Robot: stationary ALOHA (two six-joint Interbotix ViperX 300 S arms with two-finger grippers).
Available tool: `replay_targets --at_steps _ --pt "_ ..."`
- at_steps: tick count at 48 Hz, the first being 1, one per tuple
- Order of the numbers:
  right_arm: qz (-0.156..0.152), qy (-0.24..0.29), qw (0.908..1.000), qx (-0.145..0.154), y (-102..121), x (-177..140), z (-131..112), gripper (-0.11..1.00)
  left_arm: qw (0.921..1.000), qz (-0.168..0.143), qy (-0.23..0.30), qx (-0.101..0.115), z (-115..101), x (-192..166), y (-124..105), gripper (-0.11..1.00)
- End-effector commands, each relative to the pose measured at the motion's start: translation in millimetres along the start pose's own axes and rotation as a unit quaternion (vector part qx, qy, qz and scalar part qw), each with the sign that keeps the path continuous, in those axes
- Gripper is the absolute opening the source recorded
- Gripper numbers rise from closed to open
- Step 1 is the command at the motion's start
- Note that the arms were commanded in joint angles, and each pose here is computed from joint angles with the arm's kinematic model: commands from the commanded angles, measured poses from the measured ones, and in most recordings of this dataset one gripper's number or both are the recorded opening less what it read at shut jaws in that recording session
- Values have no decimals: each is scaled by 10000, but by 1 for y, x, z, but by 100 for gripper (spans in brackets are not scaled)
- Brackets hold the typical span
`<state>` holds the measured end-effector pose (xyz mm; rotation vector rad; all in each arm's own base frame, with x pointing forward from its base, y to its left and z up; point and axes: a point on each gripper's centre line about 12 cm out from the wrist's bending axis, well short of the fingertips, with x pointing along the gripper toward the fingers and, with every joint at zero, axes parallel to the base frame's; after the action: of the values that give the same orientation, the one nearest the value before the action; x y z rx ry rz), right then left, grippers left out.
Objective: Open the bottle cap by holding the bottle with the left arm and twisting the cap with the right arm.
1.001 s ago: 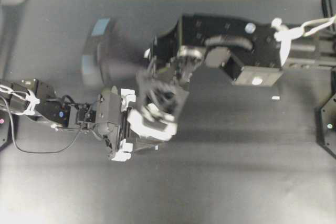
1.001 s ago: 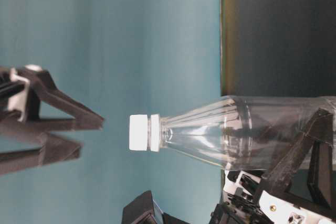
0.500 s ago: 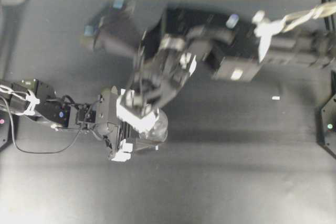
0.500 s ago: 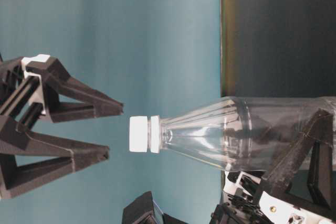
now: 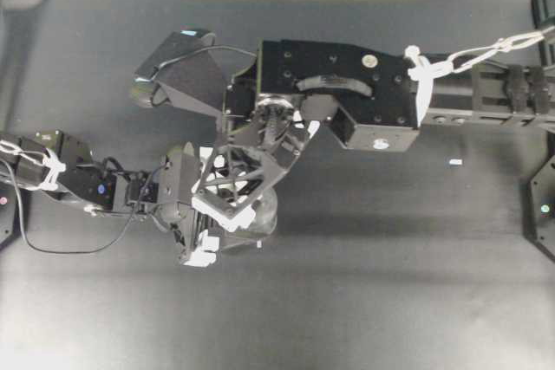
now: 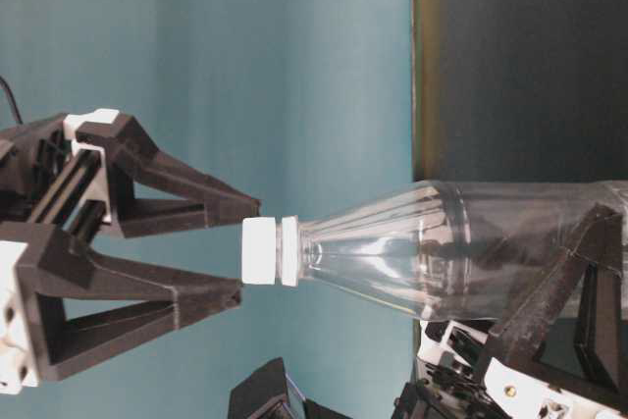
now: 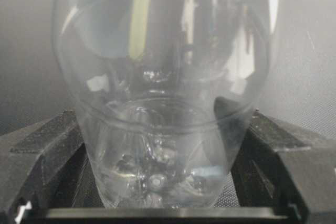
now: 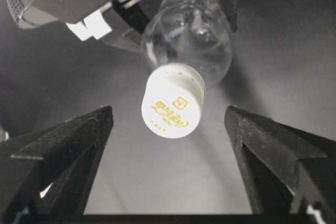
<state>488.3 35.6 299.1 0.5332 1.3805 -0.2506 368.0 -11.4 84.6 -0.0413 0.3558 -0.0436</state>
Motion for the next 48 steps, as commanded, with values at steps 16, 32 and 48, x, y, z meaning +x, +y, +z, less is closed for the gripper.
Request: replay_targets --at_steps 16,32,48 --pt "-32 52 9999 -106 -1 4 -1 35 10000 20 15 2 2 1 2 82" --pt "-50 92 9957 -920 -3 3 -1 35 10000 20 -8 3 4 3 2 82" --pt "-31 49 9619 -2732 -4 2 2 35 10000 20 -1 3 4 3 2 82"
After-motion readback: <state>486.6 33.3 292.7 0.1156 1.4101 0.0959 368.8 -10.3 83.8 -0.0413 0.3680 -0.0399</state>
